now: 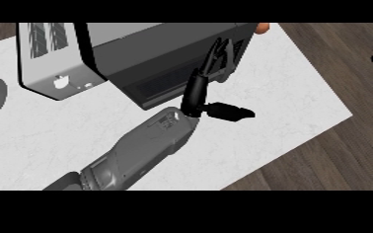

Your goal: Pick up the milk, place it into the microwave and close the microwave

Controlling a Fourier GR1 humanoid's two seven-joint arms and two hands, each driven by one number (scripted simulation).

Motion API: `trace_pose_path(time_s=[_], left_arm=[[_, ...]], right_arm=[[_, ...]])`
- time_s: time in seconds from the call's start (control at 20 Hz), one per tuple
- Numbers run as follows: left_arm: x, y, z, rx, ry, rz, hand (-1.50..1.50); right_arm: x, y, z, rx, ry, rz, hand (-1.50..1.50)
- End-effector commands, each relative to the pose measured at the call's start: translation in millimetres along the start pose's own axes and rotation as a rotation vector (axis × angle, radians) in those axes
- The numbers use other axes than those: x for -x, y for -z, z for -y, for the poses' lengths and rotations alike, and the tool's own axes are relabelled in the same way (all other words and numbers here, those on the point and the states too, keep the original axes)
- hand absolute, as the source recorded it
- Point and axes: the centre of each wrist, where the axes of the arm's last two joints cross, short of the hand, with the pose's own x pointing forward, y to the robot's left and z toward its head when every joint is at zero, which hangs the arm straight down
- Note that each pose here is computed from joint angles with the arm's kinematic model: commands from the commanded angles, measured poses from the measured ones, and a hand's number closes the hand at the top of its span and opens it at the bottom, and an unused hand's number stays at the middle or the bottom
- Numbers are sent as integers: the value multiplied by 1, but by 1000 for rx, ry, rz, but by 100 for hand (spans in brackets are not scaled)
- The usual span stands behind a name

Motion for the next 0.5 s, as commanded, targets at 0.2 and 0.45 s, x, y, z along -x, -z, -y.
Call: trace_pose_path(time_s=[0.2, 0.45], left_arm=[[2, 14, -8, -92, -33, -130, -150], [16, 17, -25, -23, 134, -113, -150]], right_arm=[[-3, 1, 2, -5, 14, -4, -150], [-6, 2, 3, -9, 16, -9, -150]])
